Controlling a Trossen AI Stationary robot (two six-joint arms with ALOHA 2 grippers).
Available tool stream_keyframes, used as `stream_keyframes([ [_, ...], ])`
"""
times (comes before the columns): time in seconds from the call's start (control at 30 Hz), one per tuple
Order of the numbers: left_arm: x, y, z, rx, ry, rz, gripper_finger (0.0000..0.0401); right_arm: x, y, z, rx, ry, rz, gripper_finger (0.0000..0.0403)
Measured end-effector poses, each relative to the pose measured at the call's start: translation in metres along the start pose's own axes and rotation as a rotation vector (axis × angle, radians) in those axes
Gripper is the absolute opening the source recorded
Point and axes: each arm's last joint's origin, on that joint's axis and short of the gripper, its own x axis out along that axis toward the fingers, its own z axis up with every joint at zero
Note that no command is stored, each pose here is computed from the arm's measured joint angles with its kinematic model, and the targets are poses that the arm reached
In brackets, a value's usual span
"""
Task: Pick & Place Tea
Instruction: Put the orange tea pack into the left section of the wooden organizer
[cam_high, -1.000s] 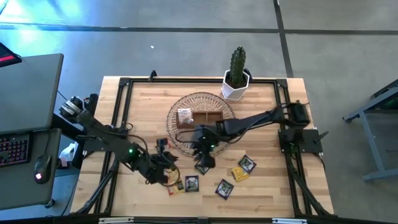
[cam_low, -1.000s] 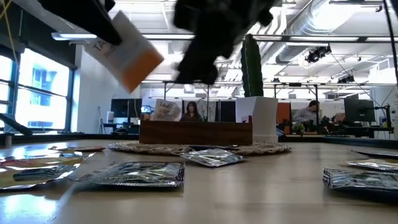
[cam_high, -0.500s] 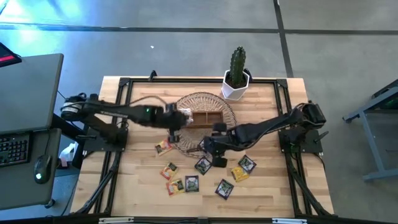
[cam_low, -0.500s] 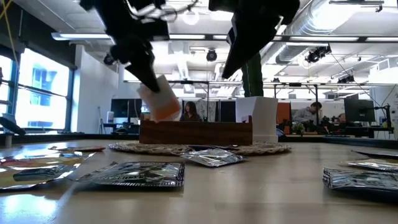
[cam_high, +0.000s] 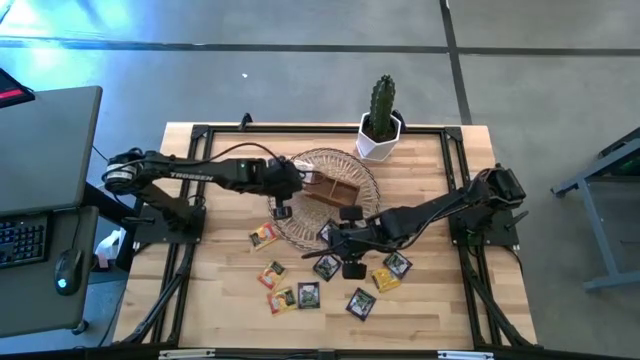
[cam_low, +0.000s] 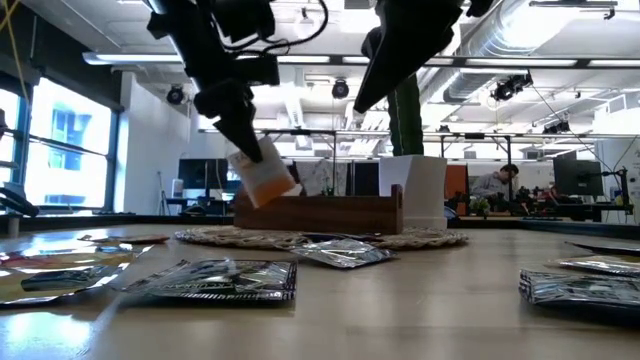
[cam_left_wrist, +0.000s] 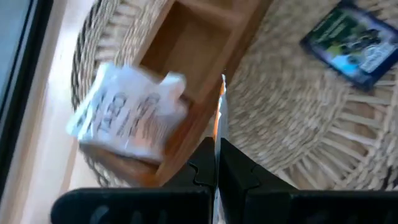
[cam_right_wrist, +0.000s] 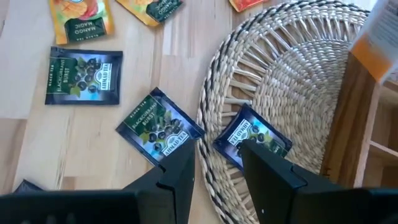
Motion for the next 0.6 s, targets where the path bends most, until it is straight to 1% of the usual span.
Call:
stream_keyframes([
  [0.2,-0.015,0.002,0.018,0.118,-0.033,0.089,0.0,0.0,0.0,0.0,0.0,0.0,0.0,0.0129],
  [0.3,-0.02,0.005,0.024,0.181,-0.04,0.107,0.0,0.0,0.0,0.0,0.0,0.0,-0.001,0.0129],
  [0.47,-0.021,0.005,0.021,0.296,0.004,0.102,0.0,0.0,0.0,0.0,0.0,0.0,0.003,0.0129],
  [0.53,-0.021,0.005,0.02,0.314,0.019,0.107,0.0,0.0,0.0,0.0,0.0,0.0,0.003,0.0129],
  [0.6,-0.014,0.006,0.02,0.314,0.041,0.129,0.0,0.0,0.0,0.0,0.0,0.0,0.003,0.0129],
])
